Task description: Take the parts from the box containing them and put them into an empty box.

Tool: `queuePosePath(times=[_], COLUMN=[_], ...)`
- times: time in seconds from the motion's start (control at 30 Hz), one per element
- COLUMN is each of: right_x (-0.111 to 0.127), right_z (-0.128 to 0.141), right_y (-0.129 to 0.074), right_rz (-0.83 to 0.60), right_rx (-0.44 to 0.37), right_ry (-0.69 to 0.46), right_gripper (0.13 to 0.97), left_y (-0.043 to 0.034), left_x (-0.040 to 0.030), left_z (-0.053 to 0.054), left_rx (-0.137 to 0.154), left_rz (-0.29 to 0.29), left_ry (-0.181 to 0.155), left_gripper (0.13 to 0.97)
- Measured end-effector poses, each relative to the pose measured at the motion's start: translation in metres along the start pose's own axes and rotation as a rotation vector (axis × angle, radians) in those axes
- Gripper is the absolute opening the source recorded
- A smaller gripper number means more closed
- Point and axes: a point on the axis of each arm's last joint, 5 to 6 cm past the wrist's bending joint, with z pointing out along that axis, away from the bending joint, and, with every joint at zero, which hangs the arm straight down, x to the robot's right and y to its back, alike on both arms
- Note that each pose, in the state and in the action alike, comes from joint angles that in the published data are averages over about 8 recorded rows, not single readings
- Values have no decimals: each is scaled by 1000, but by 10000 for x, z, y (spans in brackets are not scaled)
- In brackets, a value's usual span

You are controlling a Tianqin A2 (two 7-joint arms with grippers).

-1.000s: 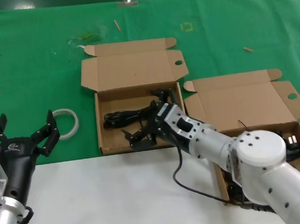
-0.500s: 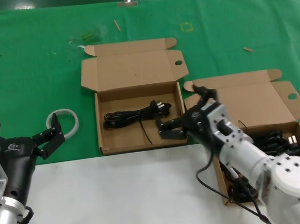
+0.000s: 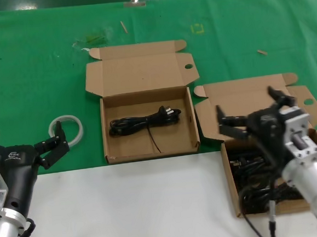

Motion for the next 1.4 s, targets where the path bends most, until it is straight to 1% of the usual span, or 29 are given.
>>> queuePosePath(times=[0.2, 0.37, 1.4], right_x=[184, 257, 264], right_z=[-282, -398, -410], right_y=[-49, -77, -81], right_rz=[42, 55, 56], right_rx=[22, 33, 34], right_ry=[97, 135, 139], right_gripper=[966, 966, 966], left_y=[0, 0, 0], left_x=[0, 0, 0], left_z=[0, 0, 0], left_rx=[0, 0, 0], left_rz=[0, 0, 0], left_ry=[0, 0, 0], left_gripper=[965, 965, 966])
